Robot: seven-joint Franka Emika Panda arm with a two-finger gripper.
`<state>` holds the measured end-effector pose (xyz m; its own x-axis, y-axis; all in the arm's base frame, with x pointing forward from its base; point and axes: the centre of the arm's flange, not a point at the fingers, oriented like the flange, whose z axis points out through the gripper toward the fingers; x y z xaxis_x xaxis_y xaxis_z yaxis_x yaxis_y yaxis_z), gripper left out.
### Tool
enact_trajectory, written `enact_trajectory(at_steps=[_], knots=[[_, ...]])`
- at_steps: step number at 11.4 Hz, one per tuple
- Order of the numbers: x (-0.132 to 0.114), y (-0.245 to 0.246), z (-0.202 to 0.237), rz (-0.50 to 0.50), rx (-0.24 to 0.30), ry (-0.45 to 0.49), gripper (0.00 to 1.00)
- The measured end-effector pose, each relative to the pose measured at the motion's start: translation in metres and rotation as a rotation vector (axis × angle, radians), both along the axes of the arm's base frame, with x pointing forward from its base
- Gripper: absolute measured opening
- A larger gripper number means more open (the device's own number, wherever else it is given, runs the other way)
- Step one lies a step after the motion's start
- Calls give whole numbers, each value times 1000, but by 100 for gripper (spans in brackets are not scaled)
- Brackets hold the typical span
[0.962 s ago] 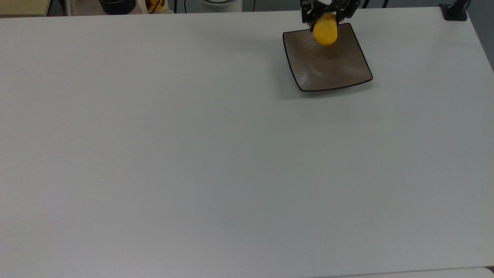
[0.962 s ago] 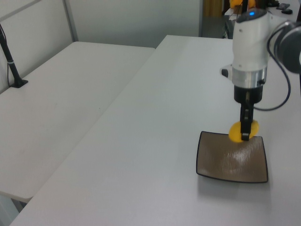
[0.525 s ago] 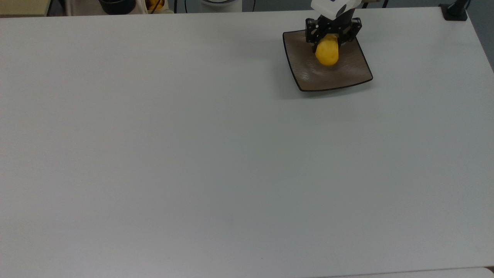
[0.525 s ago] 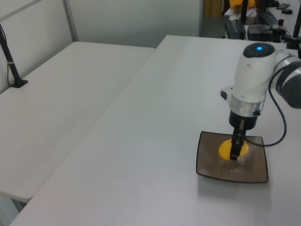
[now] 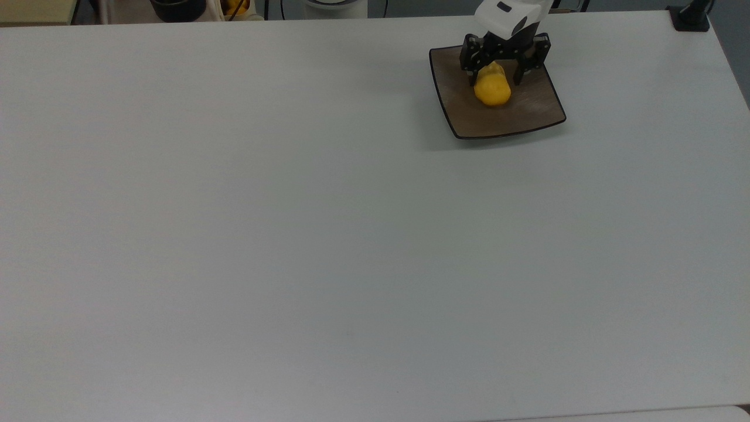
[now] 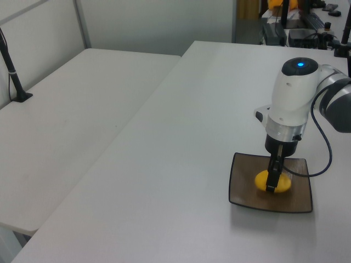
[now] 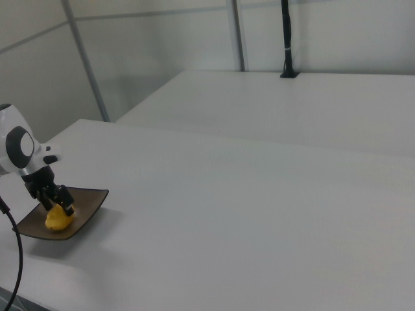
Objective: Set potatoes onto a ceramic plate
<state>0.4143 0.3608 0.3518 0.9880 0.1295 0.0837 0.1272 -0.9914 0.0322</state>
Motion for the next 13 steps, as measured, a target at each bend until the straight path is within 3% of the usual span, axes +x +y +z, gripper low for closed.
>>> enact_trajectory(at_steps=[1,5,10,13], knots=[[0,0,1,0,1,-1,100],[17,-2,30,-32,-11,-3,100],[77,-76,171,-233,-47,-22,100],[102,-148,234,-370,-23,-42,100]])
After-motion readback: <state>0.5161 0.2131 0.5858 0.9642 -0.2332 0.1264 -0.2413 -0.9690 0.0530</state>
